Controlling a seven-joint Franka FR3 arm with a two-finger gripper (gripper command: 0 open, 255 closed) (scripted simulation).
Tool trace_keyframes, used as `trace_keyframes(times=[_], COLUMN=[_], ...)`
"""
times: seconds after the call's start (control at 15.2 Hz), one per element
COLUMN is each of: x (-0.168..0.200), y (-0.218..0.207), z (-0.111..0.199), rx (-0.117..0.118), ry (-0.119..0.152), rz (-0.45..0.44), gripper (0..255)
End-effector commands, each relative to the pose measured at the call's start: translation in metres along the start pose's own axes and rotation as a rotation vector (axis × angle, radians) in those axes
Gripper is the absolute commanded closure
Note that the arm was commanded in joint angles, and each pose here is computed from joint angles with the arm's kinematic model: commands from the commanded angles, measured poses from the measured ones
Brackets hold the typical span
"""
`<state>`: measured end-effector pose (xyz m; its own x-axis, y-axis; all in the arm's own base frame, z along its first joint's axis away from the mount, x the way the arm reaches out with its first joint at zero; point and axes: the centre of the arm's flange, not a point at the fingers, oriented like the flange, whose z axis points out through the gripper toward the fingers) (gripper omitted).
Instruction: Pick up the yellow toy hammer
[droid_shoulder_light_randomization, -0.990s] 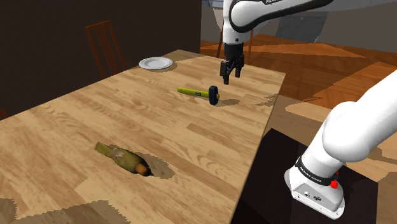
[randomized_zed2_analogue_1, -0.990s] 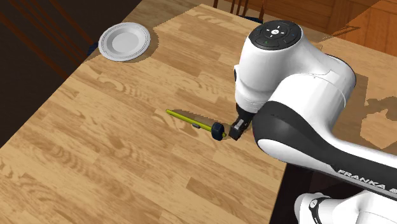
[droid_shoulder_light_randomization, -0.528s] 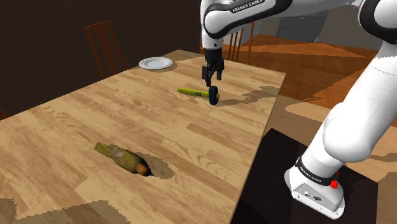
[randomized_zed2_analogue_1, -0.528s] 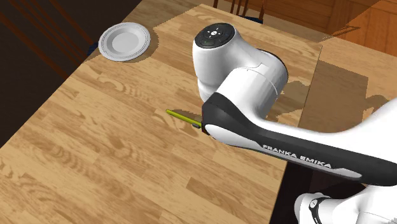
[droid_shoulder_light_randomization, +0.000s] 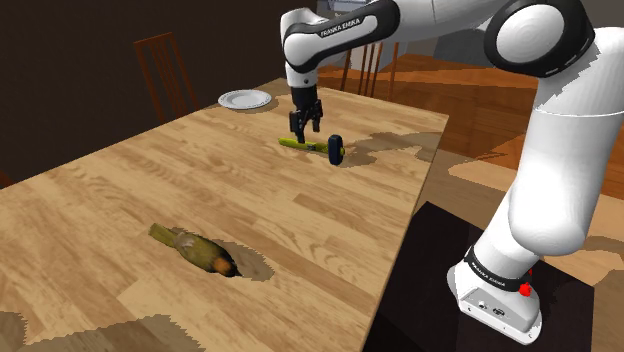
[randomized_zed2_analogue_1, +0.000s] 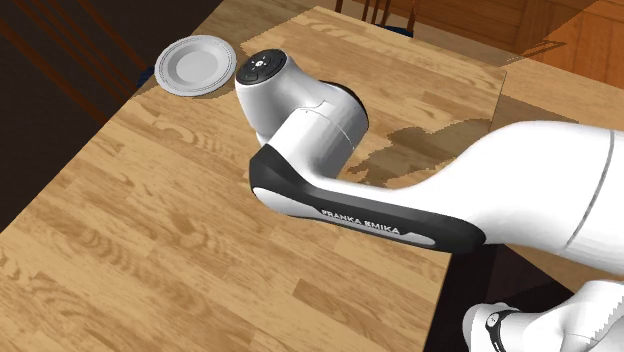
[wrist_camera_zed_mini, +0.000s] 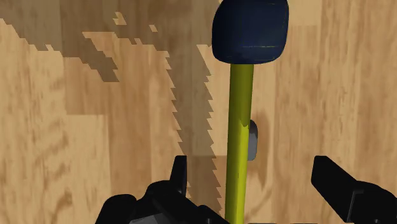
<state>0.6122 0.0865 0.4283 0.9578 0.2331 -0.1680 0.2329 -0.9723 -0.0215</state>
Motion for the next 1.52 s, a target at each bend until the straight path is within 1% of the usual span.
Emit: trace_keyframes(times=[0.0,0.26,0.46,0.53,1.12,1.45], x=[0.005,0.009,0.009,0.009,0.009,0.005], y=[-0.001,-0.001,-0.001,-0.001,-0.001,-0.001], z=[0.010,0.031,0.034,0.034,0.034,0.008], rx=[0.000,0.000,0.000,0.000,0.000,0.000], ry=[-0.001,-0.001,-0.001,-0.001,-0.001,-0.001], rz=[-0.004,-0.004,-0.004,-0.004,-0.004,-0.004], gripper=[0,0,0,255,255,255])
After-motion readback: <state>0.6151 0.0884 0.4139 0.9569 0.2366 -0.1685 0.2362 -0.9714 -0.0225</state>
